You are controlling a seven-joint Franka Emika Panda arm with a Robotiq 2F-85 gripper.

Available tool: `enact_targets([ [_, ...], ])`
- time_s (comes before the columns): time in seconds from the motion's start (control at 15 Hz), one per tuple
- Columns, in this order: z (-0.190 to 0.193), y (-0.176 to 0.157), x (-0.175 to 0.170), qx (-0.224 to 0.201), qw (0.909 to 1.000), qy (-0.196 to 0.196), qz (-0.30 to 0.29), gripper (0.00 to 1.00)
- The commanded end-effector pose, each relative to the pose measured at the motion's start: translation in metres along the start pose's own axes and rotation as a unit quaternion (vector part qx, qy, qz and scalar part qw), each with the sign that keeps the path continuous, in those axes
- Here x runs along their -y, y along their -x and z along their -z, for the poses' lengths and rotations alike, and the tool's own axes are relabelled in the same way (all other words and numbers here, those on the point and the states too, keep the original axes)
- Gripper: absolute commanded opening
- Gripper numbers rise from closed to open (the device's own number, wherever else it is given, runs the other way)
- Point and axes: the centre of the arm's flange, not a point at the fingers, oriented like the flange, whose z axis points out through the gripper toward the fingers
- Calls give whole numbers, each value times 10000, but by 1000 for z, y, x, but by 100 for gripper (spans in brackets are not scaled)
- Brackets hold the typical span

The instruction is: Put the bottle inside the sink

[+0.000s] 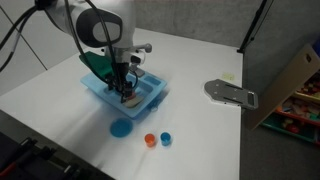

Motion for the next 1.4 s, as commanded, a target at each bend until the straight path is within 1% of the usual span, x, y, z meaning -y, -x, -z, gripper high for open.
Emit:
enact_targets([
  [0.0,34,13,16,161,9995,36,265,100],
  [0.47,91,38,58,399,9965,206,709,100],
  [0.8,134,58,80,360,9936,270,1039,100],
  [1.13,179,78,90,-135,9917,543,1157,100],
  [1.33,207,91,90,-459,9909,555,1133,100],
])
